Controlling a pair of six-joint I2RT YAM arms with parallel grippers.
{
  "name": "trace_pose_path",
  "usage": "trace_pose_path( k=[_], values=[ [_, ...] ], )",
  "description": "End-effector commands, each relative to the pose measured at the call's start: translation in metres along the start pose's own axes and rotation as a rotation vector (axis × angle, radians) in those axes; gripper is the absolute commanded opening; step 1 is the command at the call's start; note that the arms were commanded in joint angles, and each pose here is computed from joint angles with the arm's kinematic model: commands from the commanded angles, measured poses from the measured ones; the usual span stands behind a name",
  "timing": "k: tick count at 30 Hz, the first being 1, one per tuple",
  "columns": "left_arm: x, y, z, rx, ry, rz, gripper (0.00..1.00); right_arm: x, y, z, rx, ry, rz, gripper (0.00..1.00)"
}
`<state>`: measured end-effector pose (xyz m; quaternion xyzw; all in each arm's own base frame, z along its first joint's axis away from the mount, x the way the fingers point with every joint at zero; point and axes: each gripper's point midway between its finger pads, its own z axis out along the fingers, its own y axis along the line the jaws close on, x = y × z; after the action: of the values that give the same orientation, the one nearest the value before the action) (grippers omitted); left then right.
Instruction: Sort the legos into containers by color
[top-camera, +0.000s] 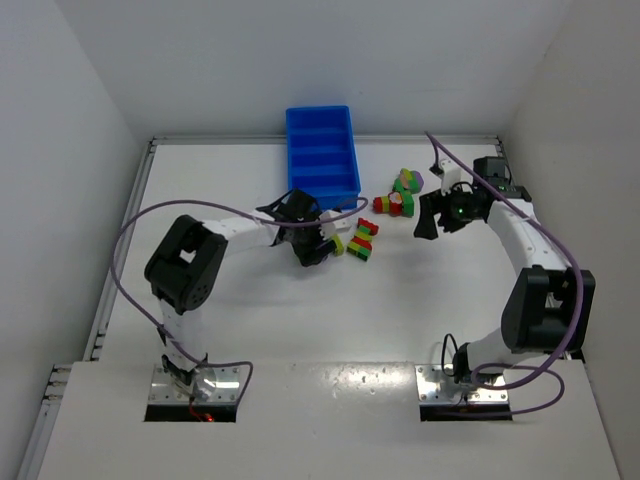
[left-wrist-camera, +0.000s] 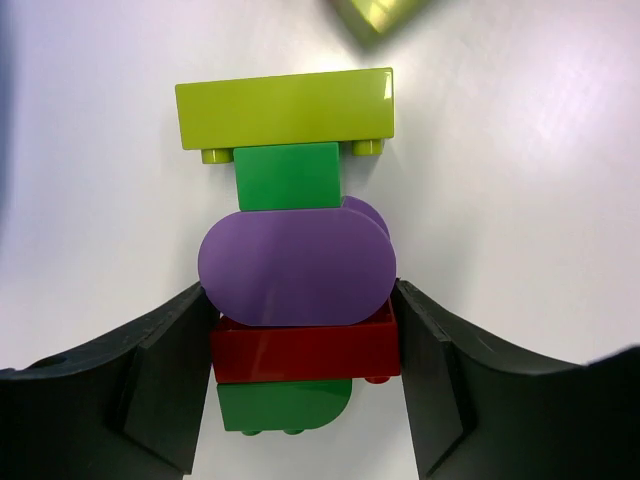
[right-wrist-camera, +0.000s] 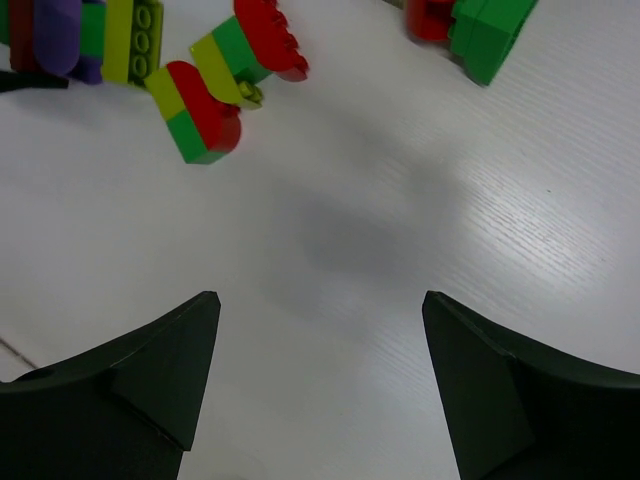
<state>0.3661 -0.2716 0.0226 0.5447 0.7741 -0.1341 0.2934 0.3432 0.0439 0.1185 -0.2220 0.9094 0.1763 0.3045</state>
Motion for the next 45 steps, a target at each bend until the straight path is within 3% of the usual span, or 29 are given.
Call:
trace_pose_path(
  k=[1,2,6,7,11,16,29,35,38,39,41,43,45],
  values=[
    [-0.008,-0.023,-0.031,0.023,-0.062,-0.028,0.42,-0.023,0.024,0.003,-0.142,-0.081,0.047,0.82],
    [-0.026,-0.018,-0.05,-0.02,-0.137,-0.017,0.42,-0.025,0.033,0.003,-0.193,-0.083,0.078,0.82],
    [-0.045,-0.035,-0.079,-0.066,-0.233,-0.001,0.41,-0.047,0.088,0.002,-0.546,-0.133,0.248,0.78],
    [-0.052,-0.039,-0.084,-0.071,-0.246,0.016,0.41,-0.049,0.1,0.005,-0.605,-0.107,0.331,0.78],
    [-0.072,-0.039,-0.098,-0.126,-0.31,0.031,0.41,-0.058,0.134,0.01,-0.785,-0.078,0.401,0.76],
    [-0.085,-0.051,-0.101,-0.121,-0.329,0.063,0.41,-0.064,0.159,0.021,-0.854,-0.037,0.372,0.75],
    [-0.113,-0.05,-0.112,-0.154,-0.403,0.094,0.41,-0.057,0.176,0.047,-0.867,0.037,0.355,0.74],
    [-0.12,-0.047,-0.112,-0.161,-0.423,0.089,0.41,-0.063,0.181,0.056,-0.88,0.041,0.331,0.69],
    [-0.119,-0.052,-0.108,-0.149,-0.417,0.084,0.41,-0.062,0.183,0.059,-0.885,0.047,0.325,0.49],
    [-0.119,-0.052,-0.108,-0.149,-0.417,0.084,0.41,-0.063,0.184,0.058,-0.894,0.038,0.316,0.32],
    [-0.119,-0.052,-0.108,-0.149,-0.417,0.084,0.41,-0.064,0.185,0.057,-0.903,0.038,0.315,0.07],
    [-0.115,-0.054,-0.108,-0.146,-0.412,0.083,0.41,-0.065,0.179,0.057,-0.895,0.029,0.324,0.0],
    [-0.098,-0.059,-0.106,-0.143,-0.381,0.075,0.39,-0.066,0.169,0.049,-0.869,0.016,0.326,0.0]
  ],
)
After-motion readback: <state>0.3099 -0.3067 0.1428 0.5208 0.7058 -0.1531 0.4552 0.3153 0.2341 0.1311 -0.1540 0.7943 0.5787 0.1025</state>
